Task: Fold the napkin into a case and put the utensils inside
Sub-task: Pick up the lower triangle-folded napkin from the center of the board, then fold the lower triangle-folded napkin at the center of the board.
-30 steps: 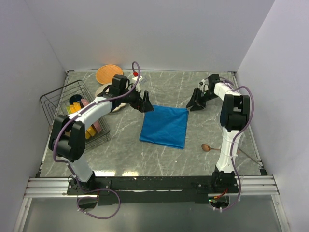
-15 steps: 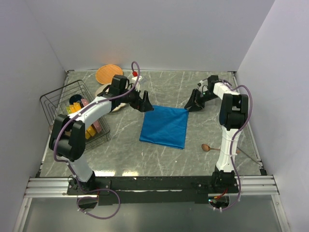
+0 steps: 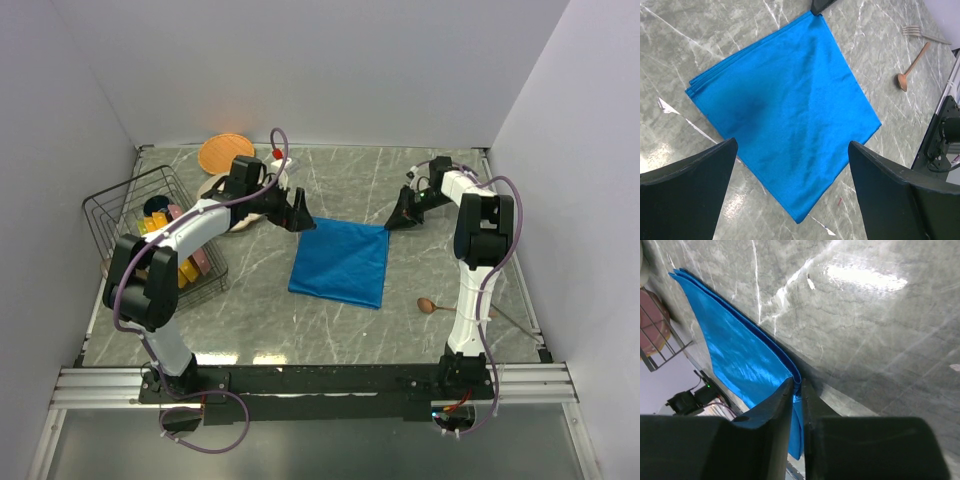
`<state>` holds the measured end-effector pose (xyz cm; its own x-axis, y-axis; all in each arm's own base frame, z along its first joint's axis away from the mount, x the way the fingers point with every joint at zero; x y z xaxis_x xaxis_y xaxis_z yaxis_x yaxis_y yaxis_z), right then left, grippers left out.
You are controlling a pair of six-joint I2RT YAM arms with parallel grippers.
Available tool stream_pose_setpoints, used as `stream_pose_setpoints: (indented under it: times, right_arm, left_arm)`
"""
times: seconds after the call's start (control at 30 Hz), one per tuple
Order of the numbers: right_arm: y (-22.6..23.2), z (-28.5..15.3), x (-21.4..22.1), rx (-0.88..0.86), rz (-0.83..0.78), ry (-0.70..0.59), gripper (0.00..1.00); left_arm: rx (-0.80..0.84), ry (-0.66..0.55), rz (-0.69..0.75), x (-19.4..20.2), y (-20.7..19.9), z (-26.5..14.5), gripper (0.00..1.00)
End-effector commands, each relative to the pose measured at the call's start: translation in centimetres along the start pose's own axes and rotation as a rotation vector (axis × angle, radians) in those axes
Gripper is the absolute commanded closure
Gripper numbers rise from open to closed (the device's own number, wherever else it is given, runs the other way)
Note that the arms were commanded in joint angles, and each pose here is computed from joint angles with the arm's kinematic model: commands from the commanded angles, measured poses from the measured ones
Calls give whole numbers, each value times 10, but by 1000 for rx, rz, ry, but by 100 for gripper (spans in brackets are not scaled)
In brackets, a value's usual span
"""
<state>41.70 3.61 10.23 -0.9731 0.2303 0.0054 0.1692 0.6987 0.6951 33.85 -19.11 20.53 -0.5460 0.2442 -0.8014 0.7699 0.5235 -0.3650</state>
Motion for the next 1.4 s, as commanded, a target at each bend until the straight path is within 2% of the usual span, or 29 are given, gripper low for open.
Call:
stream_pose_setpoints:
  times: [0.0, 0.1, 0.2, 0.4, 0.67, 0.9, 1.37]
  right_arm:
    - [16, -8, 2, -27, -77, -3, 84]
    - [23, -9, 3, -29, -120, -8, 97]
    - [29, -11, 4, -29, -154, -10, 100]
    - [35, -21, 6, -13, -286, -33, 100]
    - [59, -19, 18, 17, -543, -30, 100]
    - [70, -12, 31, 68, -735, -1, 100]
    - [99, 0, 70, 85, -1086, 79, 100]
  left_arm:
    - [-13, -43, 10, -14, 5, -5, 1]
    - [-22, -46, 0, -13, 8, -7, 1]
    - [-24, -45, -4, -12, 9, -7, 1]
    - [-37, -45, -7, -9, 11, -9, 1]
    - [-104, -29, -56, -3, 21, -12, 1]
    - [-141, -30, -133, -2, 33, -19, 1]
    - [-193, -49, -177, 2, 41, -33, 1]
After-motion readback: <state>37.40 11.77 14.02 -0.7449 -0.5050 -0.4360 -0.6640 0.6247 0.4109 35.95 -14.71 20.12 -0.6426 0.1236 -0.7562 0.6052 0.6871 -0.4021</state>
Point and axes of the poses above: each gripper's point midway between its finger pads, its own z axis out along the fingers, its own y axis along the line the jaws close on, x = y × z, the point moved 10 cm from there along -z, back along the fingers, and after that the axes turned 7 degrees about z, right-handed, at the moved point
